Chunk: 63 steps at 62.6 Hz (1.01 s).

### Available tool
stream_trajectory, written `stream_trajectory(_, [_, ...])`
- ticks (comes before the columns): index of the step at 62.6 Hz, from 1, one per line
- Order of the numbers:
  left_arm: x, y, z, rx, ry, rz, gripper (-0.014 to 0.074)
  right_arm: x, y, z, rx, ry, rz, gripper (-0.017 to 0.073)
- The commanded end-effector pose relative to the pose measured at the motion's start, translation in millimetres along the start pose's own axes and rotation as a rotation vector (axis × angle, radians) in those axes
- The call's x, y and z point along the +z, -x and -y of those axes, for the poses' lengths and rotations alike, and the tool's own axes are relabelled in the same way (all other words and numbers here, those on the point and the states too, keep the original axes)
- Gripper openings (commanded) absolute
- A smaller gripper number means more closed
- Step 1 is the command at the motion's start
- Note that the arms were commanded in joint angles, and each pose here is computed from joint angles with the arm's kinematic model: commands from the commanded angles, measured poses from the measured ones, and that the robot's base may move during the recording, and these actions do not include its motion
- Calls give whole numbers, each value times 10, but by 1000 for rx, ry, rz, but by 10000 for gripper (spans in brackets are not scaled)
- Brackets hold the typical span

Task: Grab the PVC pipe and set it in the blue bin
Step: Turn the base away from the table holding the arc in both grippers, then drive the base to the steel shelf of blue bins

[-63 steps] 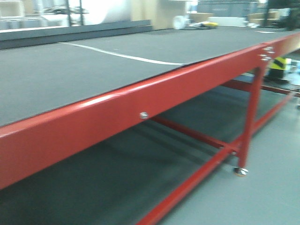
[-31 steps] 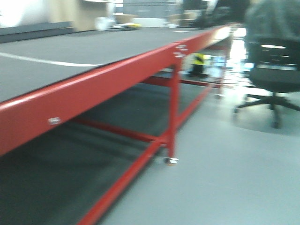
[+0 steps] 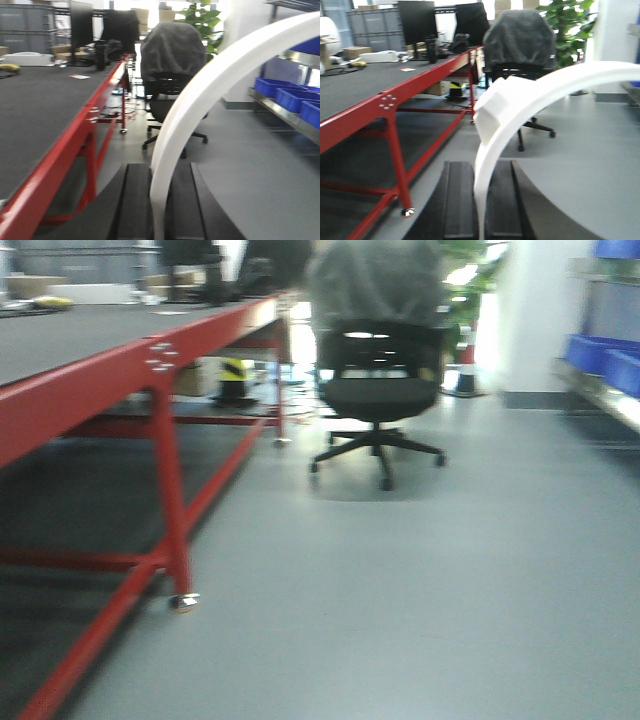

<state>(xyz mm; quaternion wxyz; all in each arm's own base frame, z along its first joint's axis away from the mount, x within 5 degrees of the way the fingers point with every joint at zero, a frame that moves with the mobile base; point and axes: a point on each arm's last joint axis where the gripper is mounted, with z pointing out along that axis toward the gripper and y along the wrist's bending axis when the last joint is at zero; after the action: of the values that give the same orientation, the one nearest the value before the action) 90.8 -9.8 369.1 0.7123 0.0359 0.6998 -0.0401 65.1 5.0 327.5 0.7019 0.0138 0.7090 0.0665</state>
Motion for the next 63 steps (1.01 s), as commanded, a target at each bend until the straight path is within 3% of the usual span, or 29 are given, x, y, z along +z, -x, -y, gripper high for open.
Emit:
stream_trajectory(1, [-7, 33, 3, -1, -4, 30, -111, -8, 28, -1, -11, 1, 28, -160])
stream_trajectory(63, [-7, 33, 3, -1, -4, 30, -111, -8, 28, -1, -11, 1, 28, -160])
